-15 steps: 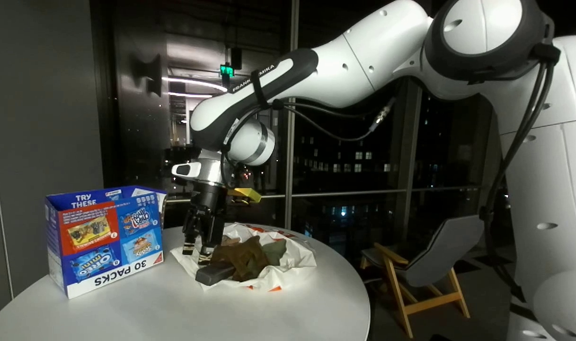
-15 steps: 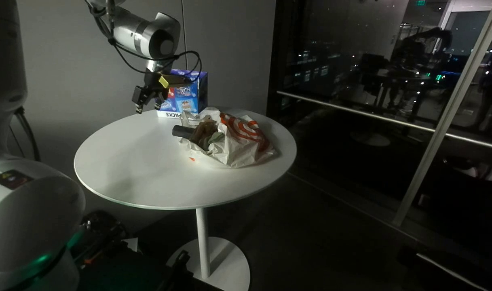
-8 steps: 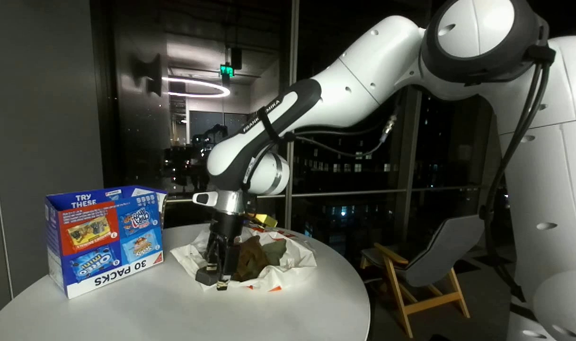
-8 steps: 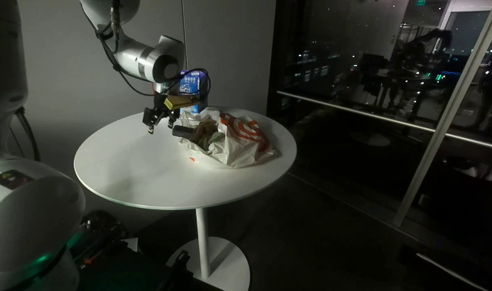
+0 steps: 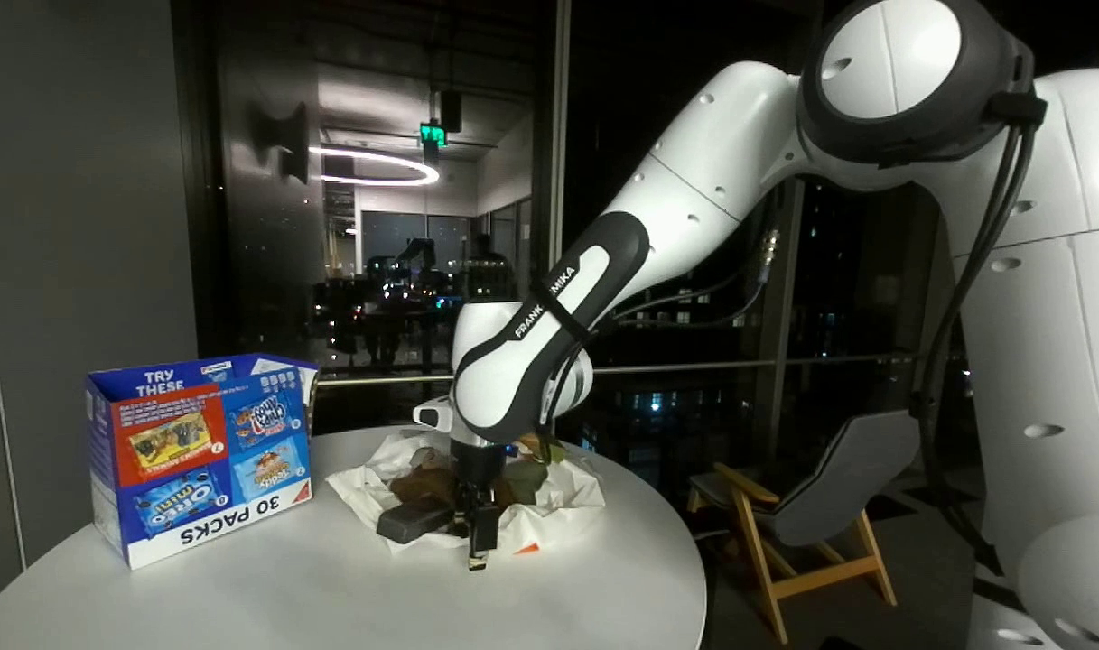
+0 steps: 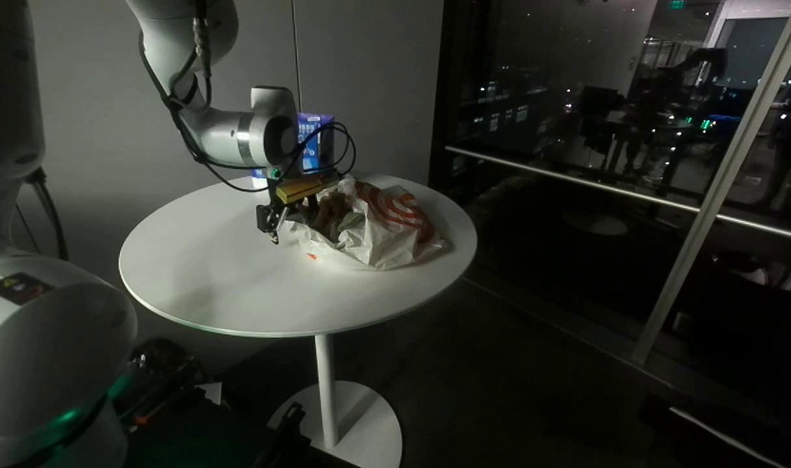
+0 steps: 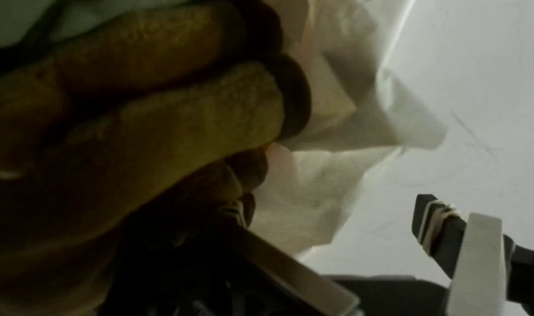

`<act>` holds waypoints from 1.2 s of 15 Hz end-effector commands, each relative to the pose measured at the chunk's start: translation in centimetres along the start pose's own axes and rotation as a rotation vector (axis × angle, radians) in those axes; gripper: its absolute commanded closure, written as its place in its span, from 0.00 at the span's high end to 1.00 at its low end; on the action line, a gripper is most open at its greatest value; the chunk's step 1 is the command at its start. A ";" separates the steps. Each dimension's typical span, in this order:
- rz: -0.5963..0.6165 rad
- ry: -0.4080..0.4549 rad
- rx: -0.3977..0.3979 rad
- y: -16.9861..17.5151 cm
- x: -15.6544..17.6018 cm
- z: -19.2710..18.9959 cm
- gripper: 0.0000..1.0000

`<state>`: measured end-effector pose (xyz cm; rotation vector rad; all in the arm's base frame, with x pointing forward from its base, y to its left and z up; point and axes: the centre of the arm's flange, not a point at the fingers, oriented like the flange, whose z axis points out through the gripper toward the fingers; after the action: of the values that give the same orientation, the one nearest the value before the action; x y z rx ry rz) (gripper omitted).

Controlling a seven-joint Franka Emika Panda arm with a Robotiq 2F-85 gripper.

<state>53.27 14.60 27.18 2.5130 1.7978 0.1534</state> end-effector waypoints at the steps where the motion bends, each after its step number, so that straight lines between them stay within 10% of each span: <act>1: 0.024 -0.078 -0.048 0.6 -1.1 1.1 0.75; 11: -0.050 -0.106 -0.039 0.2 -1.6 2.1 0.08; 18: -0.223 0.135 0.136 -1.4 -2.3 -0.4 0.08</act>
<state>53.09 13.39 26.36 2.4225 2.0175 0.1633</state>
